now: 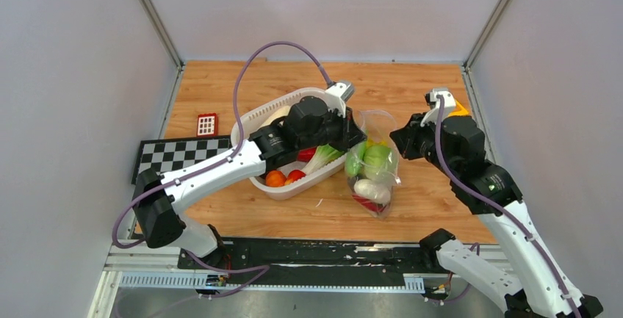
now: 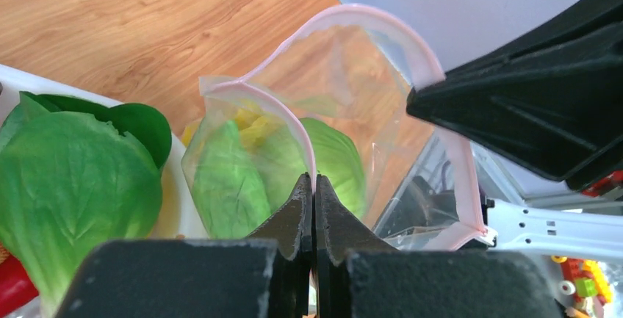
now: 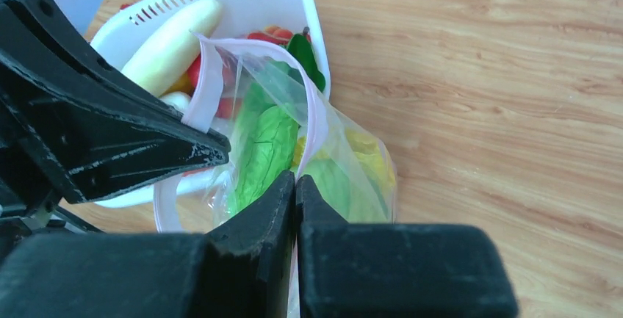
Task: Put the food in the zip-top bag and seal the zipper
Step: Adjust the zipper food storage bag at the center of the board.
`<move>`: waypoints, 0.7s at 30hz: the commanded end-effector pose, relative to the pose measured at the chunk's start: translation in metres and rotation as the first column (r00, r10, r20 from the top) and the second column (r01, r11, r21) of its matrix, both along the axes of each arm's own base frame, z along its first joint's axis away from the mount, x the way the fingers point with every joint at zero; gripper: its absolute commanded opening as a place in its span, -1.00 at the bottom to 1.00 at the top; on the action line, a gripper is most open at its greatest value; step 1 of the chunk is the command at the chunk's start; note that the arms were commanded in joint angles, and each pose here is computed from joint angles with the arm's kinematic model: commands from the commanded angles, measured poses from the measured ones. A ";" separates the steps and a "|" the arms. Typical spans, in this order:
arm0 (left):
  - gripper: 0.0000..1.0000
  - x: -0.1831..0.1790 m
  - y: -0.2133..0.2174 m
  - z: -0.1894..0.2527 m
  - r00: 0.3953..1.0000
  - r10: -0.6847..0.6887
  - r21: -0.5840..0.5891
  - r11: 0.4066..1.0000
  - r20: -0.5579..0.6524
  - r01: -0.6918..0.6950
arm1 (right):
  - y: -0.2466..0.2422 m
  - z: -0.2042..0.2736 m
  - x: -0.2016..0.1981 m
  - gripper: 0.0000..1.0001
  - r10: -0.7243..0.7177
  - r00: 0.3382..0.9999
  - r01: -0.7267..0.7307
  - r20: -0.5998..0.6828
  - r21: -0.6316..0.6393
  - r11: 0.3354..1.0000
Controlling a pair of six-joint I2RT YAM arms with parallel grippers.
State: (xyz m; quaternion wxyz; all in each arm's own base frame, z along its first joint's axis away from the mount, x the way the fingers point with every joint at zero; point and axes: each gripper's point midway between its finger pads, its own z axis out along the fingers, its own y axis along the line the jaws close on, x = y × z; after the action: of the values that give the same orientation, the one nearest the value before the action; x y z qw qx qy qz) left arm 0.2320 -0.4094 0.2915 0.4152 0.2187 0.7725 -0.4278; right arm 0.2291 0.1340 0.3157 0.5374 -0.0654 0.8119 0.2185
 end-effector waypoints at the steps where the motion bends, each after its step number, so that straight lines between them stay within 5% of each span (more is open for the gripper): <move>1: -1.00 0.002 -0.008 0.031 1.000 0.001 -0.125 0.992 0.006 0.000 | 0.010 0.022 -0.014 -0.89 0.087 0.993 -0.091 0.085 0.054 0.994; 4: -0.99 0.006 -0.005 0.033 0.999 0.034 -0.119 0.992 0.018 -0.031 | 0.018 0.042 -0.023 -0.88 0.142 0.979 -0.157 0.146 0.099 0.983; 7: -0.77 0.011 0.006 0.028 0.996 0.077 -0.091 0.993 0.040 -0.073 | 0.003 0.040 -0.018 -0.90 0.061 0.990 -0.070 0.124 0.070 0.995; 10: -0.20 0.017 0.027 0.015 0.988 0.142 -0.021 0.990 0.059 -0.141 | -0.016 0.035 -0.011 -0.90 -0.044 0.991 0.040 0.128 0.040 0.998; 14: 0.32 0.017 0.051 0.006 0.981 0.182 -0.001 0.983 0.069 -0.183 | -0.016 0.030 -0.011 -0.91 -0.054 0.991 0.047 0.120 0.060 0.997; 21: 0.75 0.006 0.080 0.010 0.975 0.176 0.036 0.983 0.137 -0.183 | -0.016 0.026 -0.009 -0.91 -0.074 0.990 0.065 0.117 0.083 0.994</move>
State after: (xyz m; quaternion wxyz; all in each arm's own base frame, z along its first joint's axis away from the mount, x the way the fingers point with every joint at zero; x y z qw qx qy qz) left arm 0.2405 -0.3488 0.2819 0.4616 0.1753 0.7868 -0.3702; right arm 0.2148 0.1199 0.3244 0.5672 -0.0491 0.7919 0.2208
